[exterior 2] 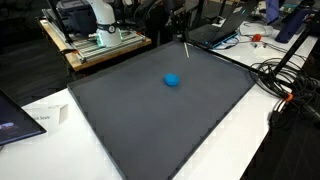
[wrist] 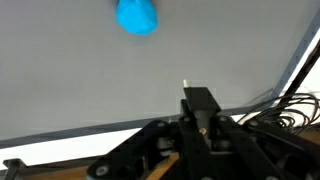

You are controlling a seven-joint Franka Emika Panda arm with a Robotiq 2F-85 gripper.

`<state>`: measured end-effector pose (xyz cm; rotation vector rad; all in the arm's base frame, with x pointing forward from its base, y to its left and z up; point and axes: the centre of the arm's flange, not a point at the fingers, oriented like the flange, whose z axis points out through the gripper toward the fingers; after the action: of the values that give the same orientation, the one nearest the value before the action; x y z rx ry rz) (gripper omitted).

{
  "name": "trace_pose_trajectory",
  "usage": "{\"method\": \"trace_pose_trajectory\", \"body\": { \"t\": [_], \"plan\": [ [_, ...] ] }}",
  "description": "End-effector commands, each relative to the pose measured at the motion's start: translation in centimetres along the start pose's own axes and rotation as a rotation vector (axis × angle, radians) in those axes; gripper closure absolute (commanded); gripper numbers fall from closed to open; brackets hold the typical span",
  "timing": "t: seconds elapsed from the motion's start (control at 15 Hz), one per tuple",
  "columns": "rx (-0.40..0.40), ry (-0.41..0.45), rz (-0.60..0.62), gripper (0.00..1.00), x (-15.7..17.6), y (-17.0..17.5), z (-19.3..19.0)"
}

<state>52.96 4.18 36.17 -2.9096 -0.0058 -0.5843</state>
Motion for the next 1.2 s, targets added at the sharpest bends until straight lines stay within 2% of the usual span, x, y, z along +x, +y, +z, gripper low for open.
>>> {"method": "trace_pose_trajectory", "body": {
  "t": [0.0, 0.33, 0.73, 1.13],
  "plan": [
    [0.033, -0.014, 0.037, 0.97, -0.9, 1.6, 0.2],
    [0.041, -0.058, 0.061, 0.97, -0.8, 2.3, 0.4],
    [0.056, -0.158, 0.079, 0.97, -0.5, 2.9, 1.5],
    [0.052, -0.191, 0.088, 0.97, 1.1, 3.3, 2.8]
  ]
}}
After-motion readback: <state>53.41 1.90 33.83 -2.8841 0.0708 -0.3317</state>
